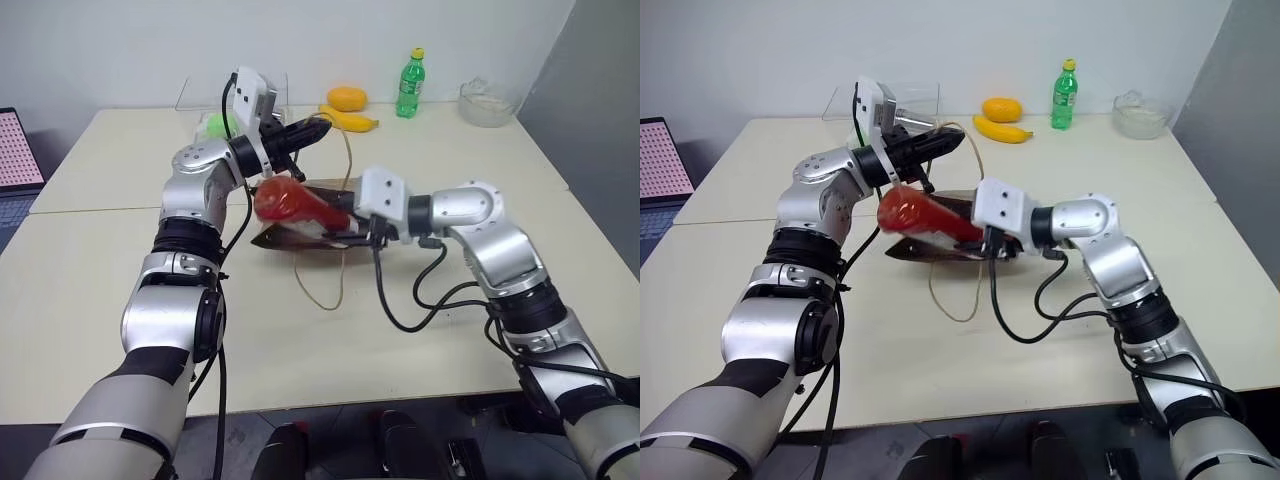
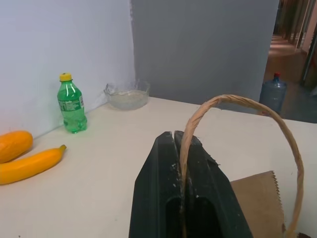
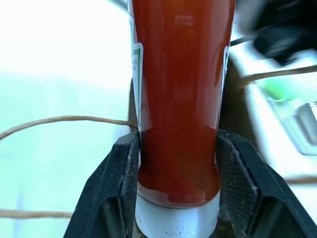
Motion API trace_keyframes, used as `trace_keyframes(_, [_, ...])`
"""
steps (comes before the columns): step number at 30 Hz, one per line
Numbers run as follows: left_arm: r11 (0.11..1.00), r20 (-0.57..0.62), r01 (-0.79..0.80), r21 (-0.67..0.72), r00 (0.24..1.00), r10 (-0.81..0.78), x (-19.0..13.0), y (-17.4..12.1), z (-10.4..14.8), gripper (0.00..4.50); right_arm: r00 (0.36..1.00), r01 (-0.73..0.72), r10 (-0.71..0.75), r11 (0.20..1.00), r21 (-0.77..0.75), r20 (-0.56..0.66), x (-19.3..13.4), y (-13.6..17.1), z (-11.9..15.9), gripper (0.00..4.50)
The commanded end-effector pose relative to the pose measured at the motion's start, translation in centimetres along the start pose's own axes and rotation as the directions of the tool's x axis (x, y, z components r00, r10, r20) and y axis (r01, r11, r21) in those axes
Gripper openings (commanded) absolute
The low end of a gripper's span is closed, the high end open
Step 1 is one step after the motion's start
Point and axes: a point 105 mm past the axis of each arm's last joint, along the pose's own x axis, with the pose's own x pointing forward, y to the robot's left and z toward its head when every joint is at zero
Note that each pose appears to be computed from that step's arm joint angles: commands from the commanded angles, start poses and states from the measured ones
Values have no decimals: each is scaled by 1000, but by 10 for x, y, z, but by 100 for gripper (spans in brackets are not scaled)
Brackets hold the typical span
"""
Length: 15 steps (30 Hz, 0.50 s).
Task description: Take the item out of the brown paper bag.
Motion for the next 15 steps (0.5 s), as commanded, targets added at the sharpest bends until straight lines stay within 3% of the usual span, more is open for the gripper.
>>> trace_keyframes(1, [999, 45, -9, 52, 999, 7, 2, 3, 22, 0, 990, 60, -58, 998, -10, 129, -21, -13, 36, 192])
trace_keyframes(8, [999, 40, -25, 48, 999, 23, 2, 5, 19, 0, 945, 230, -241, 970, 71, 222, -74, -29, 64, 190])
trace_keyframes(15, [998, 38, -32, 46, 999, 30, 2, 5, 18, 0, 895, 446, -446, 895, 35, 19, -139, -39, 36, 190])
